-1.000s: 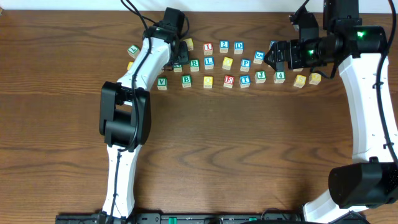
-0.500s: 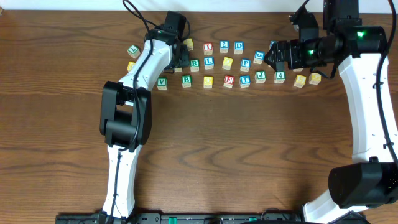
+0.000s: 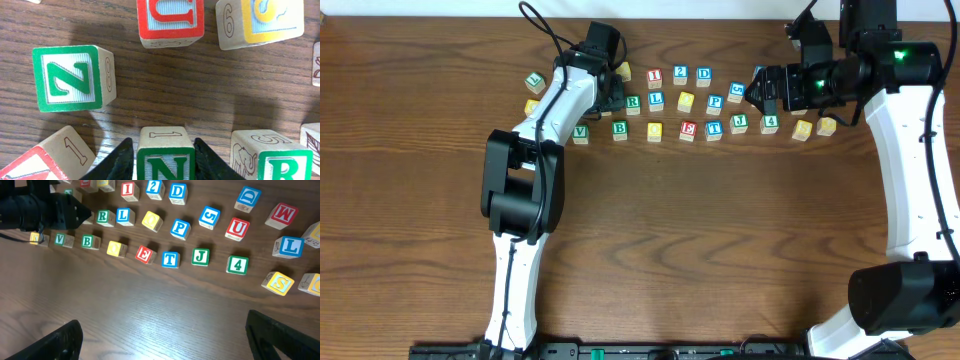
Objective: Spell out NEURIPS
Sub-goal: 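Close the left gripper on the green N block and lift it, then carry the green N block toward the open table in front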
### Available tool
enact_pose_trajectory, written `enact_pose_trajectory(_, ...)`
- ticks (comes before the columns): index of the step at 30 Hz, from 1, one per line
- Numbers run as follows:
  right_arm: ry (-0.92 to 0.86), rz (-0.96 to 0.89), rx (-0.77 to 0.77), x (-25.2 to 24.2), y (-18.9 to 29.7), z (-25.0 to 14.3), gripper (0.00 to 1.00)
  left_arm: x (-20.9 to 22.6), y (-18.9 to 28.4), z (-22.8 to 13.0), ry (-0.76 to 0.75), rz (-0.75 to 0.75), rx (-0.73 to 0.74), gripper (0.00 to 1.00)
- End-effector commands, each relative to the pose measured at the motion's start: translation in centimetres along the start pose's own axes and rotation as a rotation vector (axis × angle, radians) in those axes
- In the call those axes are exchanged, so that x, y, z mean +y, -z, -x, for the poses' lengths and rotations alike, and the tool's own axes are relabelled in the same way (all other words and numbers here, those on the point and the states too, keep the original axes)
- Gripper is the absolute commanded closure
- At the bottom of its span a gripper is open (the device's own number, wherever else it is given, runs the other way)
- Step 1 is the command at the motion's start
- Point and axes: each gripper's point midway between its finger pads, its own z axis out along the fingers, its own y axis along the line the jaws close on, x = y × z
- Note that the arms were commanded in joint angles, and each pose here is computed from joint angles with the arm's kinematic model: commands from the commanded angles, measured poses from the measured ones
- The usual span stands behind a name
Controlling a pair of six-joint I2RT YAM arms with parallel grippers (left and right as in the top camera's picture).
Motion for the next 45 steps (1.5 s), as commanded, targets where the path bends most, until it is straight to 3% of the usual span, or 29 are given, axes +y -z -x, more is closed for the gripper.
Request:
enact_pose_trajectory(1, 0.032, 0.021, -0.015, 1.0, 0.4, 0.5, 0.01, 0.2, -0.7, -0.6, -0.009, 0.018, 0.014, 0.68)
enact_pose_trajectory(13, 0.032, 0.022, -0.015, 1.0, 0.3, 0.5, 0.01, -0.2, 2.3, 0.9, -0.007, -0.003, -0.039, 0.73)
enact_pose_trajectory(24, 0.032, 0.021, -0.015, 1.0, 0.4, 0.5, 0.01, -0.3, 12.8, 2.8, 0.0, -0.045, -0.142, 0.73)
enact_pose_trajectory(33, 0.032, 0.022, -0.015, 1.0, 0.3, 0.5, 0.01, 1.7, 19.8, -1.9, 0.0, -0.004, -0.031, 0.73)
enact_pose_trajectory(45, 0.032, 0.022, -0.015, 1.0, 0.3, 0.5, 0.01, 0.2, 18.0, -10.6, -0.032, 0.079, 0.23, 0.73)
